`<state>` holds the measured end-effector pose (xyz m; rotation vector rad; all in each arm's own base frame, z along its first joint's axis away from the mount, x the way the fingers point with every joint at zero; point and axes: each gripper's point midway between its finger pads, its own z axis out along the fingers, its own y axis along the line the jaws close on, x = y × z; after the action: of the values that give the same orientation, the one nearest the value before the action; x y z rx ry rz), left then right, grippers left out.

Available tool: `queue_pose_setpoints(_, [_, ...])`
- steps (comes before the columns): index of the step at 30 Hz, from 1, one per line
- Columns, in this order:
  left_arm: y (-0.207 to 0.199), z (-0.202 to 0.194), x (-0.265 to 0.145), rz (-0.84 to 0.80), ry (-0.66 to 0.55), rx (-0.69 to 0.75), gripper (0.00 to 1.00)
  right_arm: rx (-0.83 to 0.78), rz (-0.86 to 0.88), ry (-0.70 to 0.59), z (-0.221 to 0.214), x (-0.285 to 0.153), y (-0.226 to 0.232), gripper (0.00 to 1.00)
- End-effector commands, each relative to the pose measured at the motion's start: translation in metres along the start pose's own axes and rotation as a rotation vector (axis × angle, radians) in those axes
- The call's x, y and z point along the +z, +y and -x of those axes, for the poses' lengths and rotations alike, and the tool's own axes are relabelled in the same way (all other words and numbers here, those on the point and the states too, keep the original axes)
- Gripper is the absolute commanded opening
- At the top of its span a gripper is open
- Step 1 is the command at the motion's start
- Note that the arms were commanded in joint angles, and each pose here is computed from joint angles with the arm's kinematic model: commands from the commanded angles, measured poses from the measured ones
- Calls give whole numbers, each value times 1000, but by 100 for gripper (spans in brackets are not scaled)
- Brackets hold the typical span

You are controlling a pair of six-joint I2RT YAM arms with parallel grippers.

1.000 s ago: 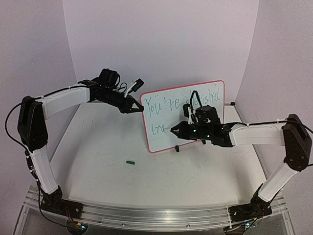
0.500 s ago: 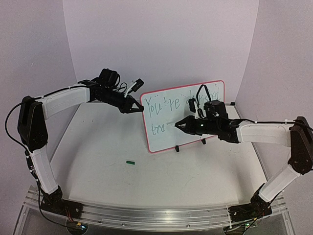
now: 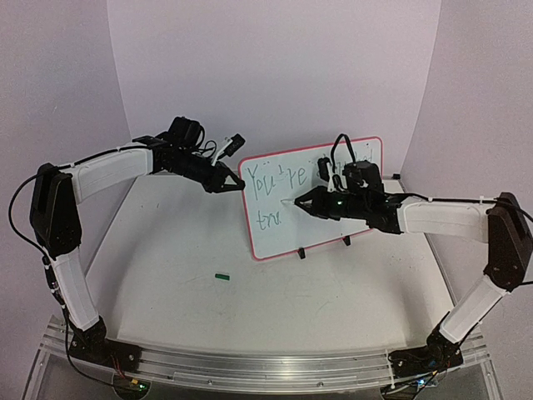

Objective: Write a sentence on the whiteboard

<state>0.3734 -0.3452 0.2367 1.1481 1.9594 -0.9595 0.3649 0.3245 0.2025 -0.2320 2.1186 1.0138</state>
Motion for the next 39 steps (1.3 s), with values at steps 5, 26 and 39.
queue_pose_setpoints(5, [-1, -1, -11, 41, 12, 12, 0, -8, -28, -45, 17, 10, -8, 0])
queue_pose_setpoints(26, [-1, 0, -12, 43, 11, 13, 0, 58, -82, 55, -33, 14, -40, 0])
queue_pose_setpoints(39, [-3, 3, -14, 43, 4, 19, 0, 52, -84, -18, -14, -5, -30, 0])
